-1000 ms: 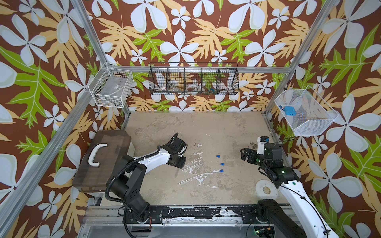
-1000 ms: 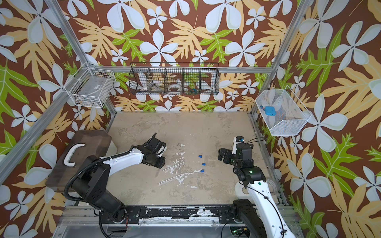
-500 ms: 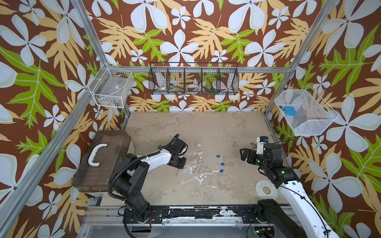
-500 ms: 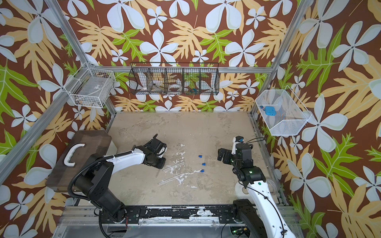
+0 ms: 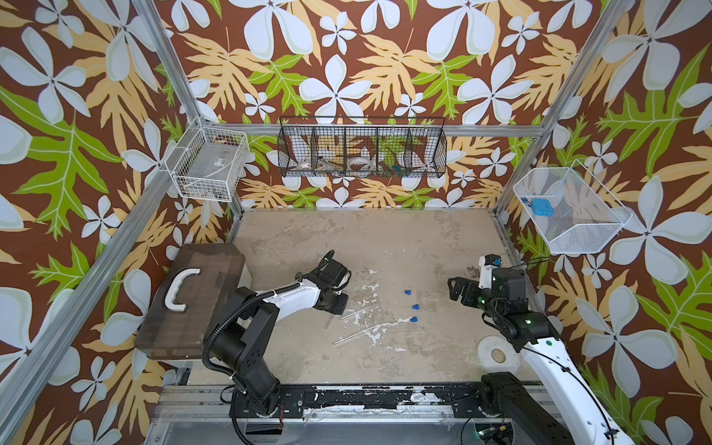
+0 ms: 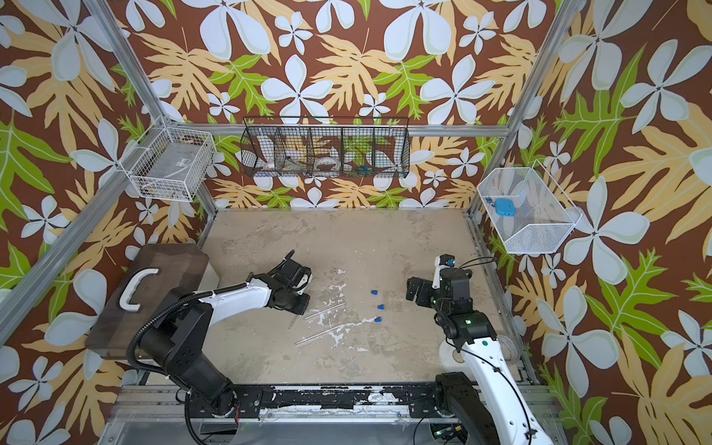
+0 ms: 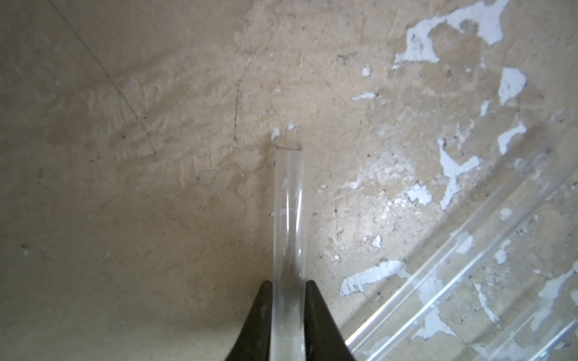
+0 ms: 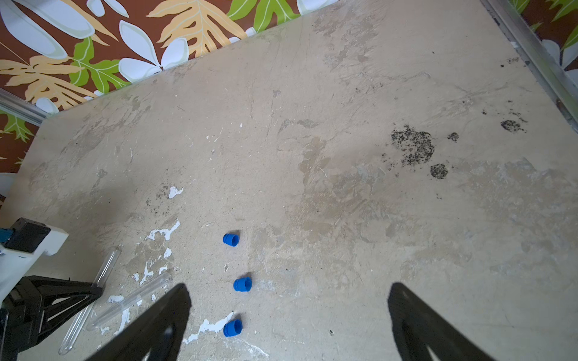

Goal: Insert stoppers into test tubes
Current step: Pick up the test tube at the center of the board.

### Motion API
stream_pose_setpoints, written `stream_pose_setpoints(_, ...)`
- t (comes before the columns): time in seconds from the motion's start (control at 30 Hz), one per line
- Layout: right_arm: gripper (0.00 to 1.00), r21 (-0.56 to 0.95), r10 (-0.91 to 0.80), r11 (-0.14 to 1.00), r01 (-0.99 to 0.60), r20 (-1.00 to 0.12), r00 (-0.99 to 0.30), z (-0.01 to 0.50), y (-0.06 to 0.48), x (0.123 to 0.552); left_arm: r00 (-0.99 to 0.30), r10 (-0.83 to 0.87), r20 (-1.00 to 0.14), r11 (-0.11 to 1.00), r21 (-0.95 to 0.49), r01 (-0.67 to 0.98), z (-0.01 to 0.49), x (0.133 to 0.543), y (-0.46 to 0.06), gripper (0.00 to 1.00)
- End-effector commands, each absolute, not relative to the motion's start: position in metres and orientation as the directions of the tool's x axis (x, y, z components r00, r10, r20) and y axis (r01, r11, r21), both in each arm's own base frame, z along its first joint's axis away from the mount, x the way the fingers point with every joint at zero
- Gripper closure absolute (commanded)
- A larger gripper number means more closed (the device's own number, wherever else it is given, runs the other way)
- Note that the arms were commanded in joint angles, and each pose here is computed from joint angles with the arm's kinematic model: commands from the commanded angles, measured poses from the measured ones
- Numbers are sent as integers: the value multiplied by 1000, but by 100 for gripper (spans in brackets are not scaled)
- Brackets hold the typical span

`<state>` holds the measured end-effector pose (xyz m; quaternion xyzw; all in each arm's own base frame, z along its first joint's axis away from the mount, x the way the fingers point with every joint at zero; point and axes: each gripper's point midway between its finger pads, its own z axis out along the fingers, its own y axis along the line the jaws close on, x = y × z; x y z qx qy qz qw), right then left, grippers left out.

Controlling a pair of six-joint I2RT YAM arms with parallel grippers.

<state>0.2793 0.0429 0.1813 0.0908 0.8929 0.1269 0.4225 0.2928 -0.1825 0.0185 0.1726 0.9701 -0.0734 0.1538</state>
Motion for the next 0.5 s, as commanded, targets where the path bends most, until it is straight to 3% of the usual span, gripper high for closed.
stream_pose_setpoints(0.0, 0, 303, 269, 952, 52, -739, -618, 183, 43, 281, -906, 327, -271, 933, -63, 355, 9, 282, -174, 80)
stream_pose_setpoints(0.3, 0, 323, 253, 946, 7, -726, -640, 182, 55, 281, -890, 328, -317, 926, -79, 369, 26, 288, -179, 81)
stream_pose_setpoints(0.47, 0, 439, 264, 896, -71, -653, -710, 182, 84, 283, -853, 345, -392, 911, -80, 405, 55, 299, -186, 81)
